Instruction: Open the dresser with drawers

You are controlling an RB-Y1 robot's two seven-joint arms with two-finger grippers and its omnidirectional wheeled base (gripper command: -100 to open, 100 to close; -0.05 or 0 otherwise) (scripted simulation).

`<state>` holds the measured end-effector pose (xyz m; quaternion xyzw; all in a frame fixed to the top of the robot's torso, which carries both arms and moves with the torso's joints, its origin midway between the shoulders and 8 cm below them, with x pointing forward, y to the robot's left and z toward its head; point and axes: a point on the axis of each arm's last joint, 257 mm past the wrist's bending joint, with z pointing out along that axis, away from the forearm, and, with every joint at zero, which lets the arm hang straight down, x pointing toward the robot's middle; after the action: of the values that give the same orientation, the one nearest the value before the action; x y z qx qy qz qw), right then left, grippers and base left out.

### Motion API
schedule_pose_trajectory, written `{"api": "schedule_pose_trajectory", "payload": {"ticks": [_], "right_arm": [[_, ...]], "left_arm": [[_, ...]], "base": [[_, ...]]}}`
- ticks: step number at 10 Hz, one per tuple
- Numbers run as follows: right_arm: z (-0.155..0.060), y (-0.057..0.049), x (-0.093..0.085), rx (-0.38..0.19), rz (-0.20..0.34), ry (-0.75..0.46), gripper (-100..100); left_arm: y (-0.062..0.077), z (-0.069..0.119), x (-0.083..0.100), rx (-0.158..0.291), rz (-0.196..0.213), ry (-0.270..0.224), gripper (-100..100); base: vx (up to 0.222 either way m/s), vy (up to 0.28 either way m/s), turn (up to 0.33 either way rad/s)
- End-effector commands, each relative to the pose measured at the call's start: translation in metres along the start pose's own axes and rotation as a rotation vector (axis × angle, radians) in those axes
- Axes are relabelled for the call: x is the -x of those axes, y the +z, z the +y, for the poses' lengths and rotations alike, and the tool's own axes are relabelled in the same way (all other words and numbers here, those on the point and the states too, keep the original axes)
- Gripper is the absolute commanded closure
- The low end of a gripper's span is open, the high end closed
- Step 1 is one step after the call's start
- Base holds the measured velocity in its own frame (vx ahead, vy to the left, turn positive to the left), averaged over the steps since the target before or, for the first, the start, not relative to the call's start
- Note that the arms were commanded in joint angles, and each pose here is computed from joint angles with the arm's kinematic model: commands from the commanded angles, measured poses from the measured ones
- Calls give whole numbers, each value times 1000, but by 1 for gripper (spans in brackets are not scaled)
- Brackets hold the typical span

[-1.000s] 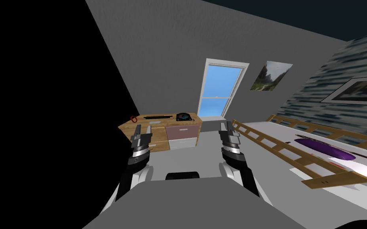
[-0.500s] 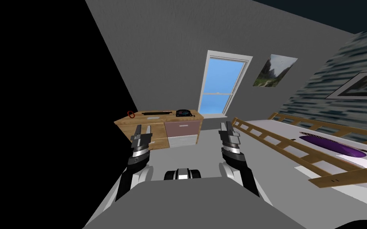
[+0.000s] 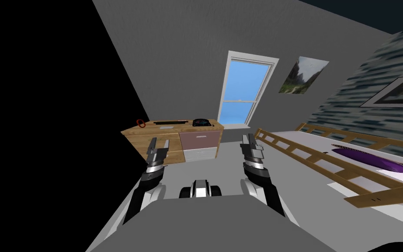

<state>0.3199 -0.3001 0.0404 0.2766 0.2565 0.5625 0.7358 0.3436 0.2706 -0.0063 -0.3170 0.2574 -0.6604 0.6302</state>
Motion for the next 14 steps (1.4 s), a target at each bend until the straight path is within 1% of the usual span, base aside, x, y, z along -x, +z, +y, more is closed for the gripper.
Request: {"api": "schedule_pose_trajectory", "payload": {"ticks": [1,3,5,9,14], "right_arm": [[0,0,0,0,0,0,0],[0,0,0,0,0,0,0],[0,0,0,0,0,0,0],[0,0,0,0,0,0,0],[0,0,0,0,0,0,0]], "left_arm": [[-5,21,1,47,33,19,-100],[-10,39,4,85,45,31,-100],[-16,58,8,125,49,40,-100],[-30,94,19,201,42,54,-100],[-48,132,30,284,30,68,-100]], "base": [[62,-55,-5],[82,-51,-6],[81,-59,-7],[95,-66,-6],[79,-49,-6]]}}
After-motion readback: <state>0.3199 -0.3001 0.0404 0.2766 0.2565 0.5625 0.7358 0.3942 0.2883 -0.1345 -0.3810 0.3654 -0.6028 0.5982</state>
